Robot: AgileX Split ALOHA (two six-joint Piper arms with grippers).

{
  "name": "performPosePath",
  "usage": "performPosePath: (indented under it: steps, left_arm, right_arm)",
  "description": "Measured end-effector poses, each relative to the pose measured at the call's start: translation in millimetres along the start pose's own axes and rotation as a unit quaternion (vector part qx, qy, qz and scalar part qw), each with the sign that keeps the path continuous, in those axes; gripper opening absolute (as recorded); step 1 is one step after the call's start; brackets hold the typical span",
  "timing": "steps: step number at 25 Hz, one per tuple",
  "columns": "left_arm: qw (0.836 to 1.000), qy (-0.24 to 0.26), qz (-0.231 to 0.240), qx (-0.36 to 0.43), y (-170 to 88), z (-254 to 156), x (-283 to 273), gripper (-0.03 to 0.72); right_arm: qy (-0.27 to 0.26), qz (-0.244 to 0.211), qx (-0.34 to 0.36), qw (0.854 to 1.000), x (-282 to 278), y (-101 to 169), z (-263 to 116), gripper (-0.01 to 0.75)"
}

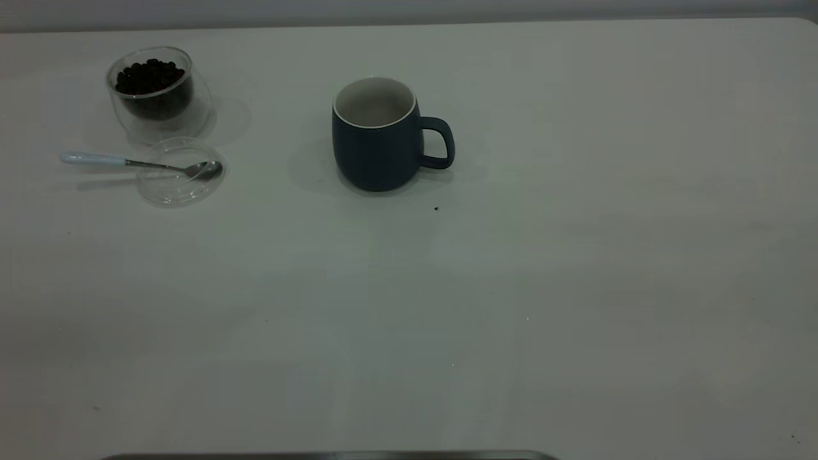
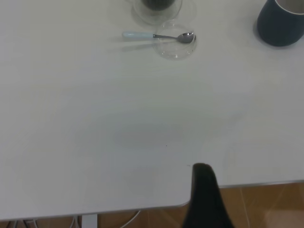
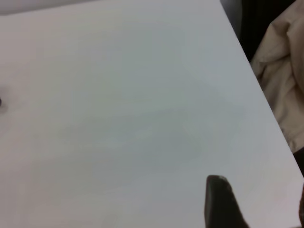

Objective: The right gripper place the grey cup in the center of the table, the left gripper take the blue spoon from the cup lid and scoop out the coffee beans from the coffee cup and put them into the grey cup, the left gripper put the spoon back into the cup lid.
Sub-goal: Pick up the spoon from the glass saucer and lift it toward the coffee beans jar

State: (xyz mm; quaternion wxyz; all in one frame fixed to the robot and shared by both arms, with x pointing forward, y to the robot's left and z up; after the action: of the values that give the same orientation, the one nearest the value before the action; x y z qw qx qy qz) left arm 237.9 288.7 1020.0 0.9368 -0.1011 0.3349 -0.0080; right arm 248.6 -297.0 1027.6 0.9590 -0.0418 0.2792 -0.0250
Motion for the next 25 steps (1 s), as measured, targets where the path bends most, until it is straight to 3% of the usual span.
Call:
performPosePath:
  steps: [7, 14, 25]
  left_arm:
    - [1.000, 0.000, 0.000, 0.000, 0.0, 0.0, 0.0, 0.582]
    - [1.000, 0.000, 0.000, 0.000, 0.0, 0.0, 0.0, 0.582]
    - [1.000, 0.000, 0.000, 0.000, 0.0, 0.0, 0.0, 0.582]
  right_arm:
    - [-0.001, -0.003, -0.004, 1.000, 0.2, -0.6, 0.1, 0.364]
    - [0.000, -0.007, -0.067, 0.998, 0.2, -1.5, 0.0, 0.364]
    - [-0.003, 0.009, -0.066, 0.998, 0.1, 2.0, 0.5, 0.364]
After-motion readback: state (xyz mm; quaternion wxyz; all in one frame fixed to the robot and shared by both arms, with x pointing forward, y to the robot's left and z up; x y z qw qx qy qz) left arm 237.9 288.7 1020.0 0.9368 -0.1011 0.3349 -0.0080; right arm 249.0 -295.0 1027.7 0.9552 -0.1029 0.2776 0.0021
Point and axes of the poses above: a point on each arm's last joint axis where the gripper is mounted, x pointing out along that axis toward the gripper, y along the wrist's bending axis when the last joint is at zero, z = x × y, the point moved 2 cm from there along x, pointing out along that axis toward the gripper, and after that the axes turned 12 degrees about -x, right-handed, at the moved point
